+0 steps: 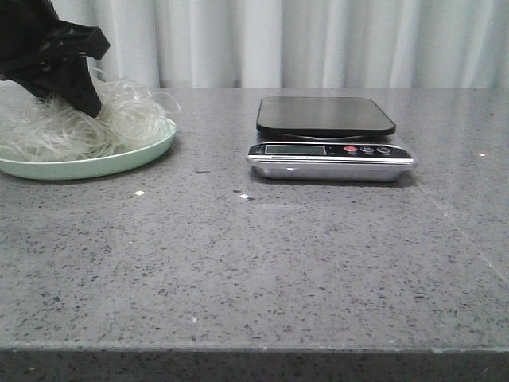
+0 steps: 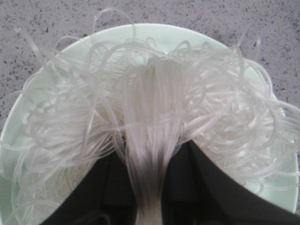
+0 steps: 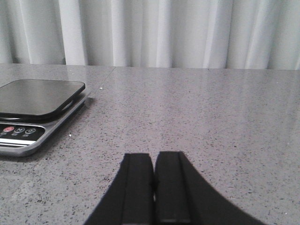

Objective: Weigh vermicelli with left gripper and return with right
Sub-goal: 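Lower the left gripper onto the vermicelli bundle and close it, then lift the vermicelli with the left gripper and carry it over the scale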

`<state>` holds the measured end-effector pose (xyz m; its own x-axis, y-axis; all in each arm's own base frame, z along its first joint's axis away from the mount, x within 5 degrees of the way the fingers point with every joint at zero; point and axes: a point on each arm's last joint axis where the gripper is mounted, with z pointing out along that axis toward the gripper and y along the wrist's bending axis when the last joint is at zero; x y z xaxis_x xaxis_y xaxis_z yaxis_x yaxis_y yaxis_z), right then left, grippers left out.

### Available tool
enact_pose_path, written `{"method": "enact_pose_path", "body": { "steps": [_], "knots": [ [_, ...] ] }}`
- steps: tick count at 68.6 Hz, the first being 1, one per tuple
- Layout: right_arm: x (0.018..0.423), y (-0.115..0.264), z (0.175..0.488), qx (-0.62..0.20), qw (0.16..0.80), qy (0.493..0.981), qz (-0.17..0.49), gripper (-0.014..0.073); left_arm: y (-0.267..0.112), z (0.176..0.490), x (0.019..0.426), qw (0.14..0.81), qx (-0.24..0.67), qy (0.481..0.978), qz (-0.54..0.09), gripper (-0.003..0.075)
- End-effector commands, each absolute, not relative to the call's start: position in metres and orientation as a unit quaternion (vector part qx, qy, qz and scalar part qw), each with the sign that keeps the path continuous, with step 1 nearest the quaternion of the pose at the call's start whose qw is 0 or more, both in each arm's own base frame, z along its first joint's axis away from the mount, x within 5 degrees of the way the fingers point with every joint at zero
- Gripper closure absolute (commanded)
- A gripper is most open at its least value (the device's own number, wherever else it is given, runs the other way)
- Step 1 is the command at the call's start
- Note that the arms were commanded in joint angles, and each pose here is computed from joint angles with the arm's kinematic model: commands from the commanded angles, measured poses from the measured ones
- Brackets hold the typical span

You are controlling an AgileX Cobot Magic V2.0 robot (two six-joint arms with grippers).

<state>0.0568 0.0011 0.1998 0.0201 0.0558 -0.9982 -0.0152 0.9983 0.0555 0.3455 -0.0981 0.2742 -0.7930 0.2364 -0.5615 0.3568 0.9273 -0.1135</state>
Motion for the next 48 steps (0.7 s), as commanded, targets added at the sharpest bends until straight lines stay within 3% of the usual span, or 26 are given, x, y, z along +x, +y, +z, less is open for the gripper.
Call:
{"method": "enact_pose_path", "body": {
  "steps": [1,30,48],
  "knots": [
    [0.055,0.000,0.211,0.019,0.750,0.661,0.020,0.0444,-0.101,0.303,0.341,0.307,0.160,0.931,-0.120,0.0580],
    [0.055,0.000,0.211,0.019,0.750,0.661,0.020,0.0444,-0.101,0.412,0.328,0.415,0.179,0.881,-0.138,0.0580],
    [0.055,0.000,0.211,0.020,0.750,0.661,0.020,0.0444,-0.133,0.466,0.312,0.490,0.223,0.826,-0.167,0.0581]
  ]
}}
